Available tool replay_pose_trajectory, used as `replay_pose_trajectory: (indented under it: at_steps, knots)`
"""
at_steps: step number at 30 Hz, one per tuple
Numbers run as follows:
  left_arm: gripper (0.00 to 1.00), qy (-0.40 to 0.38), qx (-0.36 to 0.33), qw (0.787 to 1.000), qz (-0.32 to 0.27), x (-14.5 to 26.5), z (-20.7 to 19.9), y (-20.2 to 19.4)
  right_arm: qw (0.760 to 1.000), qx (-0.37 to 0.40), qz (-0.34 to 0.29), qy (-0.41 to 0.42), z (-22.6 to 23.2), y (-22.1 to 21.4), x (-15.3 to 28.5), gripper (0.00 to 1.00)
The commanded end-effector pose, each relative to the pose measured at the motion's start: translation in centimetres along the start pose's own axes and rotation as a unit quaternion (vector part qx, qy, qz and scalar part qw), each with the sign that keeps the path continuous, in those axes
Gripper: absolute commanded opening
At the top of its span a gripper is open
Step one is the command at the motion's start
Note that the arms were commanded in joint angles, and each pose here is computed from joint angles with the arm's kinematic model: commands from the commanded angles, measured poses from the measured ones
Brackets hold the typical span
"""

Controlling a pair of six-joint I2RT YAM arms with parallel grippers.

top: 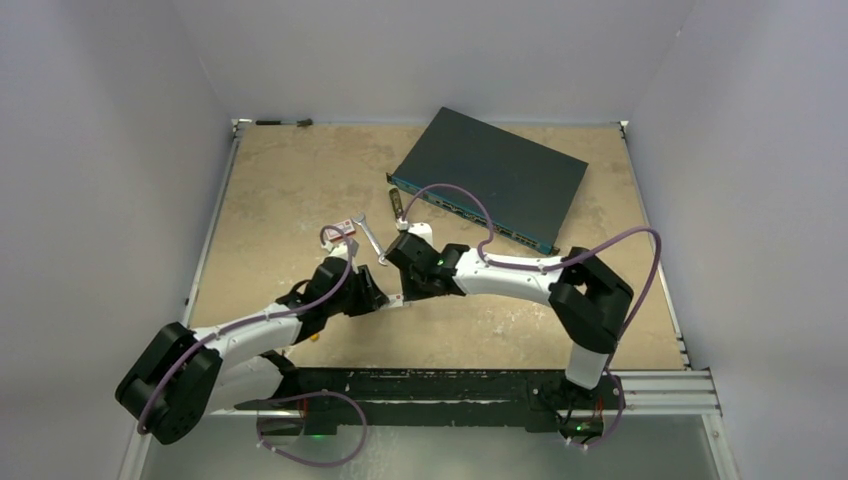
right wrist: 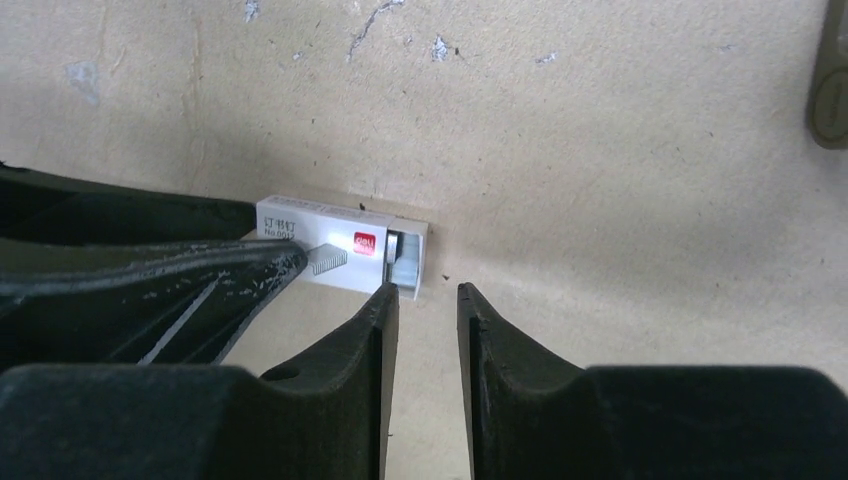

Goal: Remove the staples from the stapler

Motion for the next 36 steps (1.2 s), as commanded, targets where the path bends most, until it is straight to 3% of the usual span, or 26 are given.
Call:
replay_pose_trajectory:
  at_steps: [1, 7, 15, 22, 30, 36]
  knots:
    - [0.37, 0.006, -0.014, 1.000, -0.023, 0.4, -0.5, 1.7, 1.000, -0.014, -0.024, 0.001, -0.6, 0.7, 1.3, 0.31]
    - [0.39, 0.036, -0.020, 0.998, -0.039, 1.2, 0.3, 2.2, 0.999, -0.019, -0.019, -0.027, -2.8, 0.4, 0.3, 0.14]
    - [0.31, 0.083, -0.020, 0.996, -0.026, 1.3, 2.1, 1.3, 1.000, -0.011, -0.003, -0.028, -2.8, -0.2, -1.4, 0.05]
    - [0.14, 0.080, -0.036, 0.996, 0.016, 0.3, 2.5, -0.3, 1.000, -0.005, 0.000, -0.023, -2.0, -0.1, -2.4, 0.01]
    - [0.01, 0.070, -0.043, 0.996, 0.027, -0.1, 2.1, -0.6, 1.000, 0.004, 0.002, -0.008, -0.6, 0.1, -2.8, 0.00]
    - [0.00, 0.065, -0.042, 0.996, 0.039, -0.3, 1.8, -1.2, 1.000, 0.010, 0.005, 0.014, 1.1, -0.1, -2.5, 0.00]
Point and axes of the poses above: each gripper's point midway between its finger pads, its own x axis back along the fingers, its own z axis along the line the jaws close on, y = z × x, the point moved 3 cm from there along x, back along the fingers, and after that the axes turned 12 degrees about -x, right-handed, at the moved point
